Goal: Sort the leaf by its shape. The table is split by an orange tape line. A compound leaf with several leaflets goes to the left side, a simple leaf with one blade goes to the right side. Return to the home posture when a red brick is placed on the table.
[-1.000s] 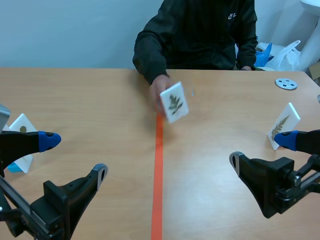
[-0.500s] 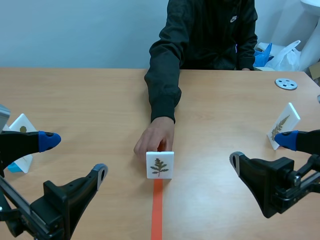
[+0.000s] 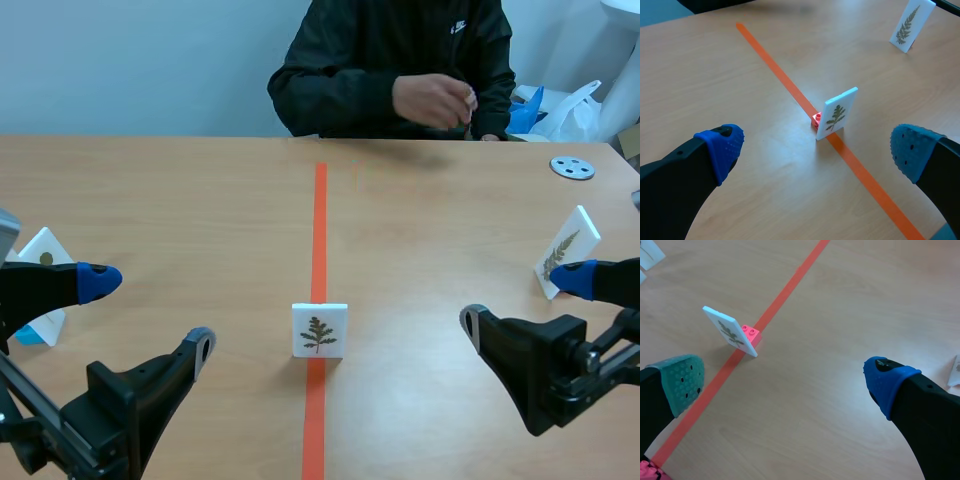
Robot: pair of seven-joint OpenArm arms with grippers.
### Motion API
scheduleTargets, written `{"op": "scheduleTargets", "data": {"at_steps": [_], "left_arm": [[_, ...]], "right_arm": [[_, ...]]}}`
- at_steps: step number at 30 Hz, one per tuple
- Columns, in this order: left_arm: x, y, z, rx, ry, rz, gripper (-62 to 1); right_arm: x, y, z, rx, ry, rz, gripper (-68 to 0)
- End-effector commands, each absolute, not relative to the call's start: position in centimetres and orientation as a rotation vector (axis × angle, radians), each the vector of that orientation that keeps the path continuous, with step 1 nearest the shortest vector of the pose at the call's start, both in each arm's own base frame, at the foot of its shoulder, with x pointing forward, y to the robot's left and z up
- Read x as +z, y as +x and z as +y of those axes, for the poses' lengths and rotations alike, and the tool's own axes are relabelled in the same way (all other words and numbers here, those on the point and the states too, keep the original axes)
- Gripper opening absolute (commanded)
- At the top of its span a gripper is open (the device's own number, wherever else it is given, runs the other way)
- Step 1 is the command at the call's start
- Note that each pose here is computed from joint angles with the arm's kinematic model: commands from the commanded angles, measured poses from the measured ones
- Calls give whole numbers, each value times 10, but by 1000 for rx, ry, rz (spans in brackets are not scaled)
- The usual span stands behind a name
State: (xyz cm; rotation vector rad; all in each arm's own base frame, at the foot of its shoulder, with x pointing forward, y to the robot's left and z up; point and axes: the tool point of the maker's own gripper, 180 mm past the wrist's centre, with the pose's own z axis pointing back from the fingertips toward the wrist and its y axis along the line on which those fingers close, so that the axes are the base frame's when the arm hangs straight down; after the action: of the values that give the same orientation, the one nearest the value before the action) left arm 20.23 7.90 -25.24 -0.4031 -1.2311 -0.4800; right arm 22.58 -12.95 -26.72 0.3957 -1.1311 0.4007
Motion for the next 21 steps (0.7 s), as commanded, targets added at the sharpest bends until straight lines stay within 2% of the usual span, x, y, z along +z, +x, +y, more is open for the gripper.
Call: {"op": "scheduleTargets", "data": {"at_steps": [1, 9, 21], "left_arm": [[-246, 204, 79, -467, -415, -1257, 14], [-246, 204, 79, -467, -415, -1258, 14], [-246, 204, 79, -467, -415, -1258, 14]], "right_arm": [[-256, 233, -127, 422, 401, -1170, 4], [-263, 240, -105, 511, 430, -1162, 4], [-294, 257, -67, 597, 509, -1144, 4]]}}
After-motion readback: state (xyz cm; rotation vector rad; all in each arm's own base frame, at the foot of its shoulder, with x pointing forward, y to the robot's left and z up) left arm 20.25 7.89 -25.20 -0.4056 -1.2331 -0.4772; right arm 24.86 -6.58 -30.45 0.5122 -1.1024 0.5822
